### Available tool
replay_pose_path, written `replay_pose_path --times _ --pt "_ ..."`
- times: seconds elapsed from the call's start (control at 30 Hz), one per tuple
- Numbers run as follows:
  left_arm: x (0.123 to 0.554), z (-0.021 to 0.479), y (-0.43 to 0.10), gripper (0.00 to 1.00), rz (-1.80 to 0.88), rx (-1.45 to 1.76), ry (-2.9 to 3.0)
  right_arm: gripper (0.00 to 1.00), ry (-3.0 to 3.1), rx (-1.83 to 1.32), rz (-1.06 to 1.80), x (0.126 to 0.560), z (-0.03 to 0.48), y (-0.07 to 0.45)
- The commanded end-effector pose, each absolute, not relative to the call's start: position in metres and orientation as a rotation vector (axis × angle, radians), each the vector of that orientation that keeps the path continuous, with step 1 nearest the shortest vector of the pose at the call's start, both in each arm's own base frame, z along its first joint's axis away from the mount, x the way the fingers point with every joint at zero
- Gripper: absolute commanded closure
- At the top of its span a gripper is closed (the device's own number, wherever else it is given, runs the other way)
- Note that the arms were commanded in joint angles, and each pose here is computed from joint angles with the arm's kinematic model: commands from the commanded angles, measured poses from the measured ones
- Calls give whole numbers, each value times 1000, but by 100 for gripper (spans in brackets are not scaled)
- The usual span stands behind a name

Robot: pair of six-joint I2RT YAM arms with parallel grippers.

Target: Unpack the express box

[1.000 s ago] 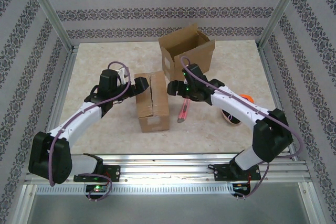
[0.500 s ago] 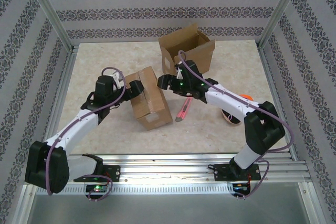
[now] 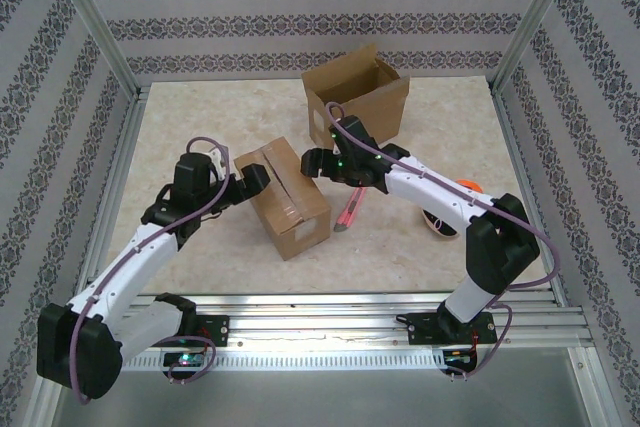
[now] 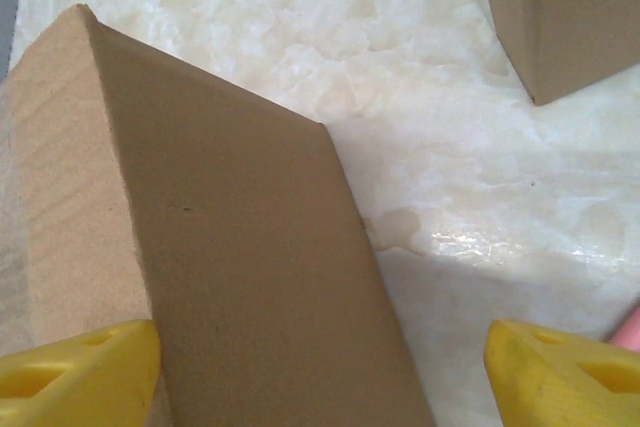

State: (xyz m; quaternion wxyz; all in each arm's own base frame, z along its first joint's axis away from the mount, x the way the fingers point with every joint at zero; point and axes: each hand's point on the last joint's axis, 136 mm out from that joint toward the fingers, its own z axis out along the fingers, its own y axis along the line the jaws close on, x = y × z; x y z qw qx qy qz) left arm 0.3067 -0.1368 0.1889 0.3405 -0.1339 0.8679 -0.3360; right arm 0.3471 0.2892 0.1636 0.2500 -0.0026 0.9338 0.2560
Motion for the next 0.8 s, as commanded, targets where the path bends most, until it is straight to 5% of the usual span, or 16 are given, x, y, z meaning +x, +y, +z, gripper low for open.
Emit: replay_pose_path --times 0.0,0.33,0.77 --pt "310 198 -117 0 -699 -356 2271 16 2546 -96 547 342 172 280" --pt "346 187 -113 7 -655 -401 2277 16 2469 -327 341 334 216 294" --pt "340 154 -98 16 -700 -471 2265 16 2446 -588 132 347 216 347"
